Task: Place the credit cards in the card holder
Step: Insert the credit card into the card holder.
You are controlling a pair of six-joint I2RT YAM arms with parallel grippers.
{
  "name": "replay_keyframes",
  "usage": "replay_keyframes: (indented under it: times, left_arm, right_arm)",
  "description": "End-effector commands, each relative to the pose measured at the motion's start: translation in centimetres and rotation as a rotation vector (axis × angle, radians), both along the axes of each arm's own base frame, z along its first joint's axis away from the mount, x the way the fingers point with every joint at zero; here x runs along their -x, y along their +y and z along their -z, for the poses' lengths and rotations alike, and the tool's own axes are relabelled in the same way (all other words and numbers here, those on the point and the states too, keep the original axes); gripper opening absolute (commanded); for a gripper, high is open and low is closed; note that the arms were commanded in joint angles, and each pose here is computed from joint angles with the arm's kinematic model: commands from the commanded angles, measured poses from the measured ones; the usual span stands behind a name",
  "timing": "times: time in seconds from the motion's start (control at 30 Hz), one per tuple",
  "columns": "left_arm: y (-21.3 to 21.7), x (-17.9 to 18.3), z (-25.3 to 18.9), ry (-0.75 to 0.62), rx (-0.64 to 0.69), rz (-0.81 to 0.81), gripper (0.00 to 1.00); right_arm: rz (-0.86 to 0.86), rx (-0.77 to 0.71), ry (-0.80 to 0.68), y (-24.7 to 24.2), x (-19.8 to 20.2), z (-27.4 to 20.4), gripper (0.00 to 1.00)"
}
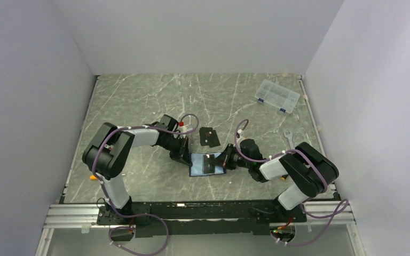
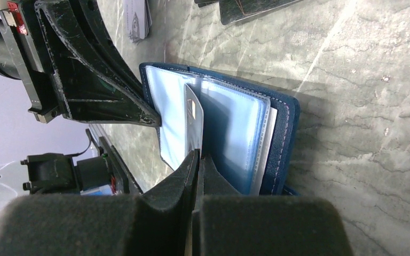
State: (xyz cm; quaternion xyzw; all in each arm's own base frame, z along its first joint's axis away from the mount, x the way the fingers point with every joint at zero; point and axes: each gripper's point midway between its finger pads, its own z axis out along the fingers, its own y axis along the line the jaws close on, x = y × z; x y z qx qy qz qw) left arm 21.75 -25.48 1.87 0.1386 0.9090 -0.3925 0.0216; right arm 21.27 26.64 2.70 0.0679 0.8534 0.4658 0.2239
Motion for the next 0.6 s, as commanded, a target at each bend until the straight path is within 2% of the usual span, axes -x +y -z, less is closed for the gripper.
replay_keyframes:
  times: [0.0,0.57]
  left_arm:
    - [0.9,-0.4,0.7,-0.040,-0.062,-0.021,0.00]
    - [0.1,-0.1,-0.4,-0.026,-0.001,-0.005,0.00]
  right_arm:
    - [0.001,0.082,0.068,-1.0,1.1,2.2,0.00]
    - [-0.039,0.092,0.060,0.6,0.5,2.3,0.00]
